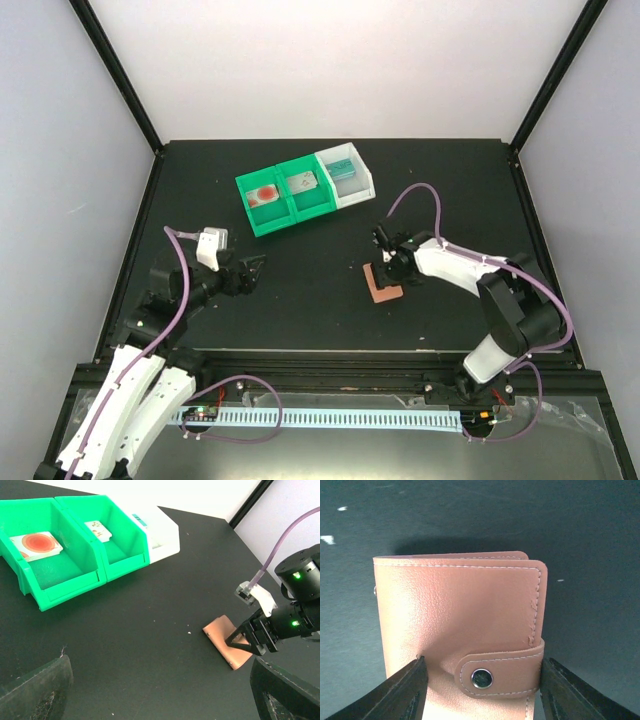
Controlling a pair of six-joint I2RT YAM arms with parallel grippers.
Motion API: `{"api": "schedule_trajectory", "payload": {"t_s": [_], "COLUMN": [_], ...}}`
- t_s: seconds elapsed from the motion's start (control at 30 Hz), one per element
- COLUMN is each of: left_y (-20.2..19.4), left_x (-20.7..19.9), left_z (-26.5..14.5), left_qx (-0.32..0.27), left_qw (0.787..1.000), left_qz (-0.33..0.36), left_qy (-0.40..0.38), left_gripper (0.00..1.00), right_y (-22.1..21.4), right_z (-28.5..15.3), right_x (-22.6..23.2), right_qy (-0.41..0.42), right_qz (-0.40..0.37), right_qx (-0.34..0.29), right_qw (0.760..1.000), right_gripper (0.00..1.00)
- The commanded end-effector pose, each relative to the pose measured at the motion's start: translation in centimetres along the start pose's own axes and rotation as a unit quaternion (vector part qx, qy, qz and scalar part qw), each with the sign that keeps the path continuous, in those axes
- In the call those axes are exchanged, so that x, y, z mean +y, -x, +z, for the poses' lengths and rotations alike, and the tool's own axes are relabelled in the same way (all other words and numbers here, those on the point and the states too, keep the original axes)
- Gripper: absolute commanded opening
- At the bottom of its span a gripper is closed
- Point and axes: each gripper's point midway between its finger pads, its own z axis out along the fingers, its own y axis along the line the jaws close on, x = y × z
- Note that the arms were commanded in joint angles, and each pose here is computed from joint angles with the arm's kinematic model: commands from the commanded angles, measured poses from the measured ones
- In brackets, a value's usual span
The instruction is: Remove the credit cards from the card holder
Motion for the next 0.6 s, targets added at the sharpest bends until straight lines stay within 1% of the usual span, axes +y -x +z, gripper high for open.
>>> {"api": "schedule_trajectory", "payload": {"t_s": [0.0,0.2,0.4,0.5,0.57], "left_y": [0.6,0.7,0.5,0.5,0.6], "left_x": [-0.7,-0.7,-0.6,-0.6,-0.6], "left_z": [-0.1,-0.3,0.0,-0.1,-0.2], "left_qx": [-0.001,-0.008,-0.001,-0.002,-0.006], "left_qw": [1.000,1.000,1.000,1.000,1.000], "left_qz": [0.006,0.007,0.004,0.004,0.006], "left_qy": [-0.014,-0.015,-0.013,-0.014,-0.012], "left_gripper": [0.98,0.98,0.98,0.98,0.98], "right_y": [-0.4,-1.0,-0.8,-0.5,-0.4], "right_z": [-0.6,-1.3,-3.6,-4.1,-3.9], "right_x": [3.4,6.8,7.2,8.0,8.1], "right_qy": [0.040,0.046,0.008,0.001,-0.014], "right_qz": [-0.001,-0.022,-0.037,-0.048,-0.054], "right_qx": [-0.006,-0.001,-0.025,-0.036,-0.036], "right_qw": [0.999,0.999,0.999,0.998,0.998], "right_gripper": [0.60,0.59,0.58,0.51,0.41]}}
